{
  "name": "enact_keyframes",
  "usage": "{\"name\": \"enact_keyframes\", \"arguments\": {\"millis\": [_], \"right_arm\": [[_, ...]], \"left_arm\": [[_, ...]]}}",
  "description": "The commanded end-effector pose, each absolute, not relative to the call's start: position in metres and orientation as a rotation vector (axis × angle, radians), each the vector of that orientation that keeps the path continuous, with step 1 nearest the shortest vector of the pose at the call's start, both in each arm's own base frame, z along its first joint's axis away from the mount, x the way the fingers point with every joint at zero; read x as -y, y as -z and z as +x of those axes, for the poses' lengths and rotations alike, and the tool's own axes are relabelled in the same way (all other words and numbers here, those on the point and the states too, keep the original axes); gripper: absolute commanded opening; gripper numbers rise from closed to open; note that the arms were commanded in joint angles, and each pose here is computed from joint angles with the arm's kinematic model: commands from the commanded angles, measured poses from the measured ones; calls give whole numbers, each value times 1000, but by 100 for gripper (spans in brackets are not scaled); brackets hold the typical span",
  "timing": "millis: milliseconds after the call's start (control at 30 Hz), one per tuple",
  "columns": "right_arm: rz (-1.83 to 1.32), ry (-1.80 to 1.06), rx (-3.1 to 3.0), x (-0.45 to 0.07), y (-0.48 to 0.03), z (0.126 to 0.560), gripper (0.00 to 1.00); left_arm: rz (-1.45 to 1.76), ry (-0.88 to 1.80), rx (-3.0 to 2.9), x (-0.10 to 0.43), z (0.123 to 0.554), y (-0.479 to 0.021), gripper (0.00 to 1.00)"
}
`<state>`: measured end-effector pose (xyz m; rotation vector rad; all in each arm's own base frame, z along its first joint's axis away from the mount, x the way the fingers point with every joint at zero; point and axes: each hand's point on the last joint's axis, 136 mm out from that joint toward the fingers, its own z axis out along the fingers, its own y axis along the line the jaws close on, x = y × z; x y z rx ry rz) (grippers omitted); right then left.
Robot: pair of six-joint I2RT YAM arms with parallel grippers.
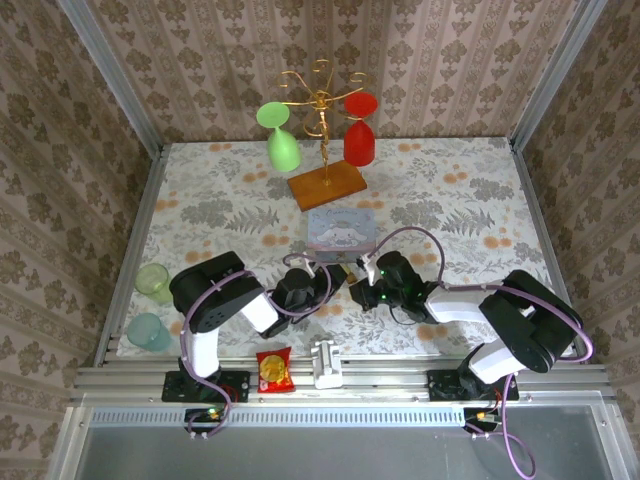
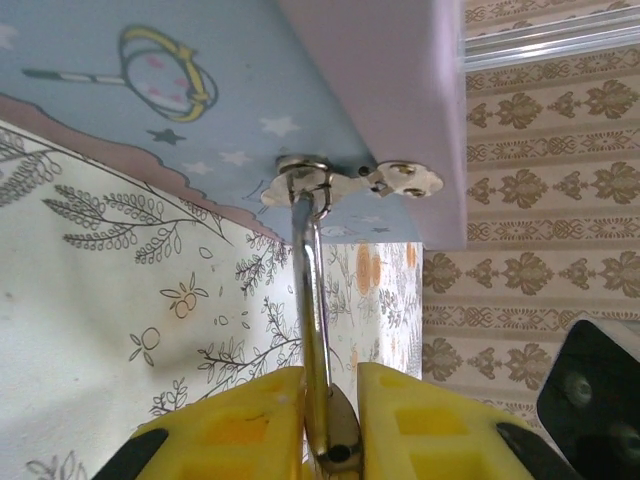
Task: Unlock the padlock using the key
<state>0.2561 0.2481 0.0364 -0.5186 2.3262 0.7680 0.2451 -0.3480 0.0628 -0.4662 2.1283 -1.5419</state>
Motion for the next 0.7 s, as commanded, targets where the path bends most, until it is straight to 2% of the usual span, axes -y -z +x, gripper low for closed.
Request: {"name": "enact_keyframes", "arguments": {"millis": [0, 333, 500, 667], "right_arm": [[-475, -896, -2305, -251, -47, 252, 12], [-401, -1004, -2323, -248, -44, 253, 12], [-286, -1224, -2337, -248, -49, 257, 15], [-236, -1267, -2411, -250, -41, 253, 17]], "left_arm": [[-438, 1467, -2107, 335, 247, -61, 17], [-391, 1426, -2152, 339, 248, -43, 14], [-347, 1403, -2163, 342, 248, -40, 10], [-260, 1256, -2226, 335, 248, -32, 20]]}}
